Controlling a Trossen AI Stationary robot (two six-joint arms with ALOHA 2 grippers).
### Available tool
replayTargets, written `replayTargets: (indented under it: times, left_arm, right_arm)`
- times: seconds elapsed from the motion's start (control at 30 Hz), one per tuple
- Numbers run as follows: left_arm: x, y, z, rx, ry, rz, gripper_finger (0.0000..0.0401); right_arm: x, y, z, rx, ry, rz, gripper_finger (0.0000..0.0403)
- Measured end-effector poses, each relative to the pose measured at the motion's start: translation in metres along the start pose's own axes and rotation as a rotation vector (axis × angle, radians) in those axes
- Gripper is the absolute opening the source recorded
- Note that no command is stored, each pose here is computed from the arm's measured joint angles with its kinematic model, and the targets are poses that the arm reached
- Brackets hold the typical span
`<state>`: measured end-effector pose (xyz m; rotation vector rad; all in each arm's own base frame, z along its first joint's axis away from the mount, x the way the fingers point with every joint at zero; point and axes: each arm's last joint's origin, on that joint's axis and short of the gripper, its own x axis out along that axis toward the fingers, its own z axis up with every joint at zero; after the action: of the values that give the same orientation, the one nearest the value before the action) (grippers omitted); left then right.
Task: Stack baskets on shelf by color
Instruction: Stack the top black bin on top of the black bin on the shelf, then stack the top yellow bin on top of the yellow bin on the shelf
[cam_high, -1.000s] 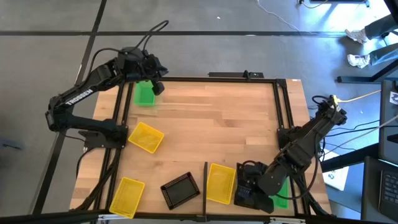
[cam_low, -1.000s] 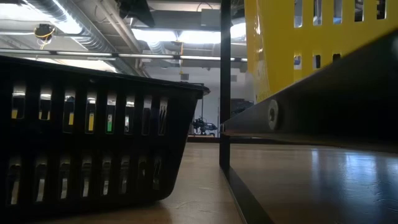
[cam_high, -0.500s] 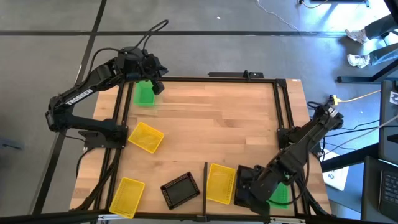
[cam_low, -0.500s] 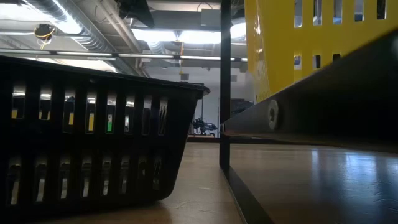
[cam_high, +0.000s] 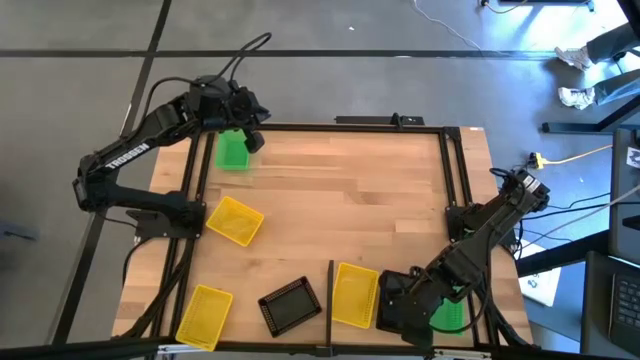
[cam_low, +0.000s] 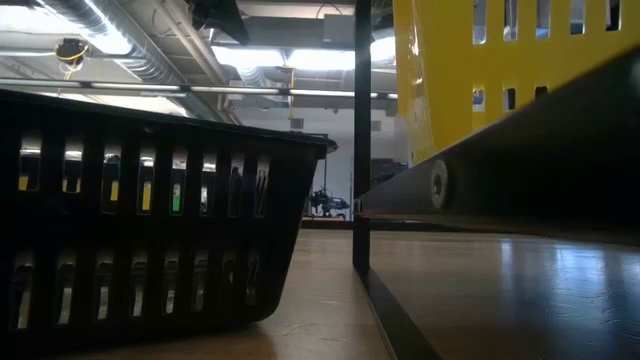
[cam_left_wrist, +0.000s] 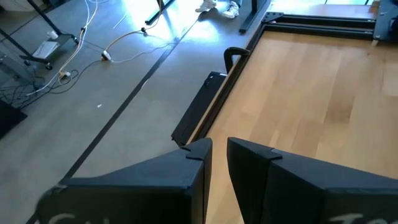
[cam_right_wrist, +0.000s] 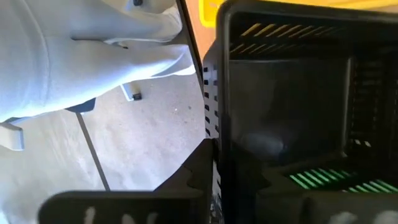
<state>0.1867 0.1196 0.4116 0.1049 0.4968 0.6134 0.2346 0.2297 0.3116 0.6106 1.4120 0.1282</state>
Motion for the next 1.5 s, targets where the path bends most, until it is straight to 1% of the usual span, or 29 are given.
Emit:
replayTargets:
  times: [0.27,0.53,0.63,0.77,0.87,0.97,1.13,1.23,1.33,1.5]
  left_arm:
    - [0.0,-0.003,0.001,0.006,-0.004,-0.014,0.0042]
    - [0.0,-0.003,0.001,0.006,-0.004,-0.013,0.0042]
    - [0.0,-0.003,0.001,0.006,-0.003,-0.014,0.0042]
    - [0.0,-0.004,-0.001,-0.003,0.013,-0.032,0.0042]
    - [-0.001,-0.006,-0.007,-0.043,0.068,-0.072,0.0042]
    - [-0.002,-0.009,-0.017,-0.09,0.175,-0.103,0.0042]
    - [-0.007,-0.015,-0.033,-0.251,0.368,-0.107,0.0042]
    - [-0.011,-0.02,-0.039,-0.337,0.452,-0.101,0.0042]
    - [-0.014,-0.024,-0.044,-0.406,0.514,-0.093,0.0042]
    - [-0.019,-0.034,-0.047,-0.585,0.588,-0.067,0.0042]
  right_arm:
    - [0.0,-0.001,0.0,-0.001,0.0,-0.013,0.0061]
    - [0.0,-0.001,0.0,0.004,0.004,-0.006,0.0063]
    - [-0.001,-0.001,0.002,0.031,-0.002,0.003,0.0062]
    - [-0.003,-0.003,0.007,0.07,-0.013,0.009,0.0046]
    - [-0.006,-0.005,0.012,0.085,-0.026,0.014,0.0023]
    - [-0.01,-0.008,0.017,0.098,-0.044,0.011,0.0004]
    - [-0.024,-0.009,0.028,0.061,-0.136,-0.017,0.0004]
    - [-0.039,-0.009,0.034,0.035,-0.201,-0.05,0.0002]
    - [-0.057,-0.012,0.037,0.02,-0.287,-0.149,0.0003]
    - [-0.093,-0.016,0.039,-0.009,-0.487,-0.34,0.0003]
